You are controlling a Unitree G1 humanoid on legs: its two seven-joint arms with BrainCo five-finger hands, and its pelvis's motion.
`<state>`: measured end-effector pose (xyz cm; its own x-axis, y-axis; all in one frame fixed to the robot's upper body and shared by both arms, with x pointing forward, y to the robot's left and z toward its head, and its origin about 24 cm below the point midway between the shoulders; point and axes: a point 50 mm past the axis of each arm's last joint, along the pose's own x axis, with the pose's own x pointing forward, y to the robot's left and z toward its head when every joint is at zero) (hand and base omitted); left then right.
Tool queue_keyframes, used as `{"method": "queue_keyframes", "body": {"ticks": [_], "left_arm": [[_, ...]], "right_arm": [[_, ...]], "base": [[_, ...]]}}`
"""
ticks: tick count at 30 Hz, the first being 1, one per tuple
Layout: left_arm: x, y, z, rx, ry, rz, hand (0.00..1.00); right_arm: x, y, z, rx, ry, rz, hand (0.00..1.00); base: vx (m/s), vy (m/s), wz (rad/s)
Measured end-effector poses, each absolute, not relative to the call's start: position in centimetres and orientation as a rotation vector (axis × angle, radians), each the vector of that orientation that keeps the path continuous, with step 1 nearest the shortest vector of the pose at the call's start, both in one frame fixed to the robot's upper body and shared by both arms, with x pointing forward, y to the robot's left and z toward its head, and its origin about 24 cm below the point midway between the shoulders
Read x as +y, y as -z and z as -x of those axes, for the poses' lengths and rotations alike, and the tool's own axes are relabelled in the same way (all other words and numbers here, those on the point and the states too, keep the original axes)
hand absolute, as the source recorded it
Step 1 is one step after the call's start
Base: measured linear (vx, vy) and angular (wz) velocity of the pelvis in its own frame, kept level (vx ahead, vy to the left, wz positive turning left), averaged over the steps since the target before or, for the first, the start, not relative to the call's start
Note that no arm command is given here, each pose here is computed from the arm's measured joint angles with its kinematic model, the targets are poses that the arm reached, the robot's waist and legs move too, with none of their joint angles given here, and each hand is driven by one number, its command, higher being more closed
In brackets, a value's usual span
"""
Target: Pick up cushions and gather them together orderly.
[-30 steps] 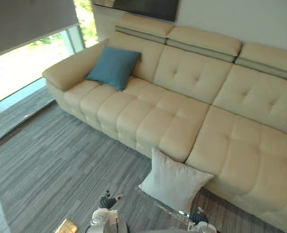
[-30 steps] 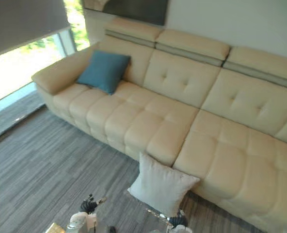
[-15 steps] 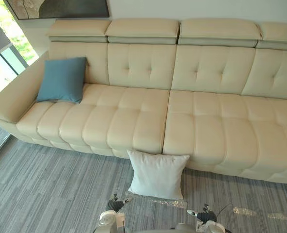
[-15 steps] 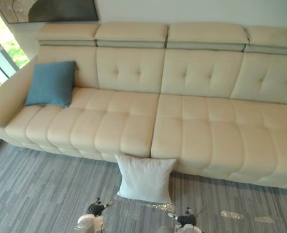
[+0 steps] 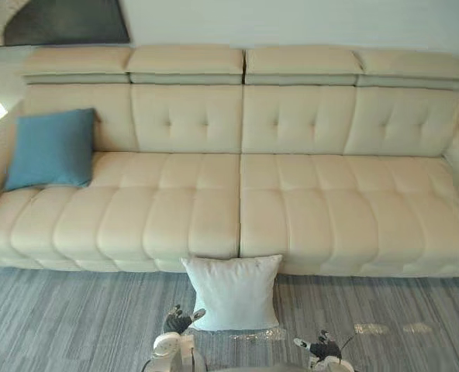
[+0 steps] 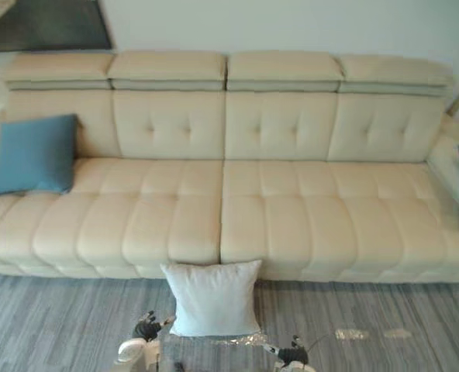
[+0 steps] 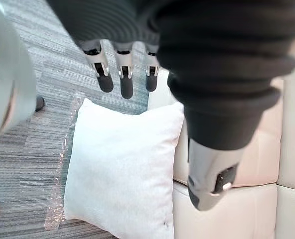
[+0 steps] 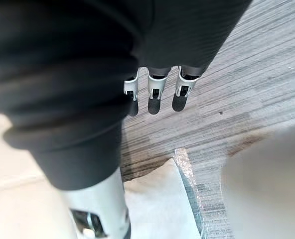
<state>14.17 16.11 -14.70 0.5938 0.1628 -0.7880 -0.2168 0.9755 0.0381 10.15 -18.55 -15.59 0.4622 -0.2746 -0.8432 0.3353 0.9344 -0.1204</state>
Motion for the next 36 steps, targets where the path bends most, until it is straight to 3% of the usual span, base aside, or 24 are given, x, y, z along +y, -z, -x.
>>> {"method": "queue_keyframes", "body": {"ticks": [19,27,36], "left_arm": [[15.3,14.7,-14.8,0.911,-0.195,0.063,0.0],[17.1,11.1,-21.1,0.694,-0.237,0.045,0.0],[22.1,0.9,-30.6,0.26,-0.407,0.07,0.0]], "right_arm": [[-20.1,15.0,-11.4,0.972,0.379,-0.007,0.0],[-21.0,11.7,-17.9,0.734,0.413,-0.03,0.0],[-24.2,2.0,-27.6,0.26,0.569,-0.181,0.0]], "base": [[0.04,-0.053,0.05],[-0.21,-0.07,0.12],[-0.27,-0.022,0.0]]}}
